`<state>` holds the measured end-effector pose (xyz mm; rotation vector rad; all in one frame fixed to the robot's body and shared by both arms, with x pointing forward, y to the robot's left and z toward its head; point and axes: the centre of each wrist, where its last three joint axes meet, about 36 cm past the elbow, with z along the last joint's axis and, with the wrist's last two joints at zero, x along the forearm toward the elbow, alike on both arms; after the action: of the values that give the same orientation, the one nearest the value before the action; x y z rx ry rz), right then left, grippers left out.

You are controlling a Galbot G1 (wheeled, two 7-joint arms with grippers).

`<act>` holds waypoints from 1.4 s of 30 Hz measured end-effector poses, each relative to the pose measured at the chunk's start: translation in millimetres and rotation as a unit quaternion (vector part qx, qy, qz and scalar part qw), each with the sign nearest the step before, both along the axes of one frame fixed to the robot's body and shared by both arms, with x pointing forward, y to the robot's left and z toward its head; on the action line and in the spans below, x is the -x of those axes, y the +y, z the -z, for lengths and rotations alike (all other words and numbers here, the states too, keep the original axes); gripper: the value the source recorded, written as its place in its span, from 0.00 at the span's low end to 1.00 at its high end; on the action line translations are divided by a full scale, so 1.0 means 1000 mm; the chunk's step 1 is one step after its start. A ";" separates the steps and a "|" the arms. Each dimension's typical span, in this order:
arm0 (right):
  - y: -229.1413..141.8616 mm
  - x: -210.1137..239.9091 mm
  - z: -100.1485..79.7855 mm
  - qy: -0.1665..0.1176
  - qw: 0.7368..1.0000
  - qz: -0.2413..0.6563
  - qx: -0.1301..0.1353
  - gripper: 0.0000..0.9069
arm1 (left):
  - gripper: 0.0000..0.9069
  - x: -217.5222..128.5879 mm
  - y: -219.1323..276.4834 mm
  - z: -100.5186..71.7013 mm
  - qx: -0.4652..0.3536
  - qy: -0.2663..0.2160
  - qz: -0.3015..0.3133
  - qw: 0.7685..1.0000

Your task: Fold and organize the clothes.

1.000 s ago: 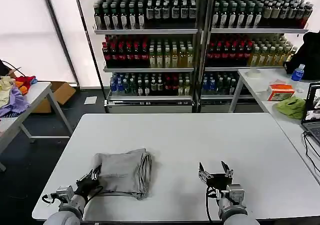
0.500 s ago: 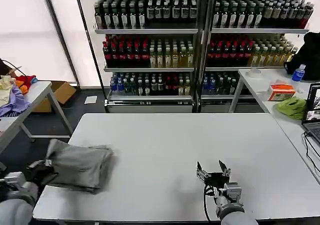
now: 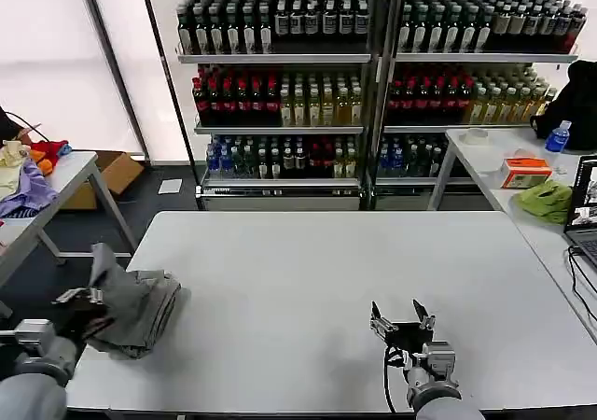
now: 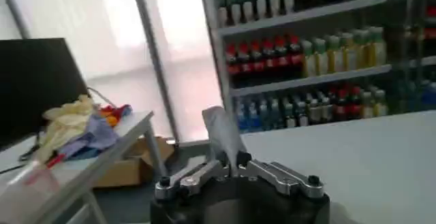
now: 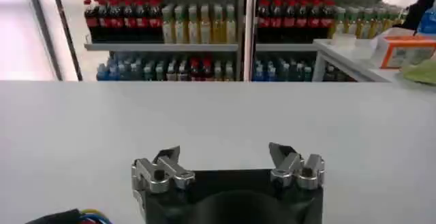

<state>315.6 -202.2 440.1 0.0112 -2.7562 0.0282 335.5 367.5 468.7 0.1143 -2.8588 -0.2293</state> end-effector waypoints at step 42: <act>0.027 0.007 0.000 0.024 0.999 0.013 -0.036 1.00 | 1.00 -0.032 -0.241 0.041 0.207 0.025 0.186 0.960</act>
<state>309.0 -175.4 439.8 -0.0052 -2.7085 -0.0762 367.6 126.7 427.9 -0.5043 -2.7832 0.2936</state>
